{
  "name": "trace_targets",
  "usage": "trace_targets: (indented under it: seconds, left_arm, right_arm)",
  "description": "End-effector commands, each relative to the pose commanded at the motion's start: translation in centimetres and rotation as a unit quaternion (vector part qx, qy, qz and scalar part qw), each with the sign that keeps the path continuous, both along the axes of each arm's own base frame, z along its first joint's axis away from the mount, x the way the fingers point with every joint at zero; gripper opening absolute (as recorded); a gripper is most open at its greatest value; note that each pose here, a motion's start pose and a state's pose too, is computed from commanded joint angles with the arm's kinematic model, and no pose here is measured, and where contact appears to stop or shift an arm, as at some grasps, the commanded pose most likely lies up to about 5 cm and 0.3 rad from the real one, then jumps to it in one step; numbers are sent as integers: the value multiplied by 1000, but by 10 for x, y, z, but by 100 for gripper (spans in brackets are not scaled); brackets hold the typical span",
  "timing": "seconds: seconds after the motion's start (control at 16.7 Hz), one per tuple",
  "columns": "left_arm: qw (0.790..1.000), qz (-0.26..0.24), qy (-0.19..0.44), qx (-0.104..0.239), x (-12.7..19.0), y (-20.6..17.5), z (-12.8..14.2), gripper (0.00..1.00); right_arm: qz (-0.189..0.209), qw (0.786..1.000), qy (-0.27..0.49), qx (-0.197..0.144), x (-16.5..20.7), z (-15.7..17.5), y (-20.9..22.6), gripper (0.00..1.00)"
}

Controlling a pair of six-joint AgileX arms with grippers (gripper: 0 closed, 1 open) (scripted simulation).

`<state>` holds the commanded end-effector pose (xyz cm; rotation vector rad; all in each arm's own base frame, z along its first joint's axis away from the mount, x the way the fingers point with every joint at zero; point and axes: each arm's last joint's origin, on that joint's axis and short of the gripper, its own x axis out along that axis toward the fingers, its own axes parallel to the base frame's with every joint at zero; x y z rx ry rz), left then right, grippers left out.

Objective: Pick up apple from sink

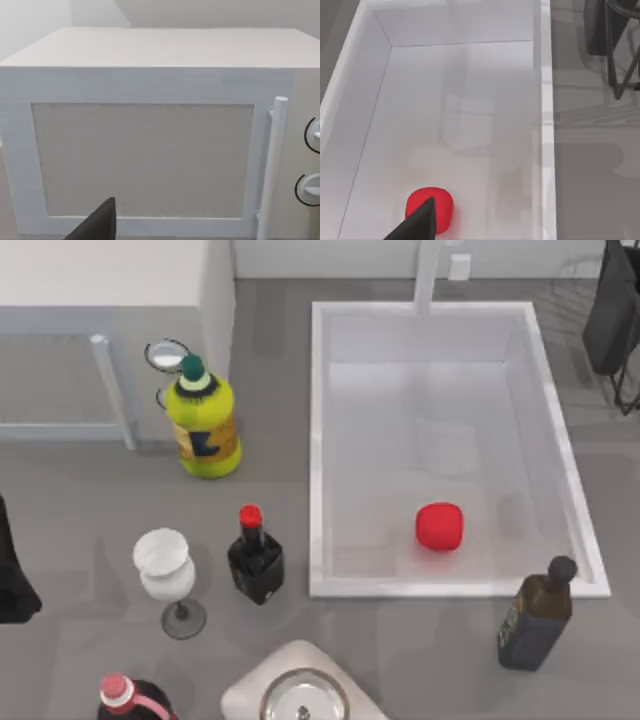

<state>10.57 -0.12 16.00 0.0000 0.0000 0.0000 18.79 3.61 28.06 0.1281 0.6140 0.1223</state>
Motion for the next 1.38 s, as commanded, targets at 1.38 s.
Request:
trace_targets:
  seconds: [1.38]
  left_arm:
    - [1000,0,0,0,0,0,0,100]
  right_arm:
    - [-4,885,459,-84,217,-123,164,100]
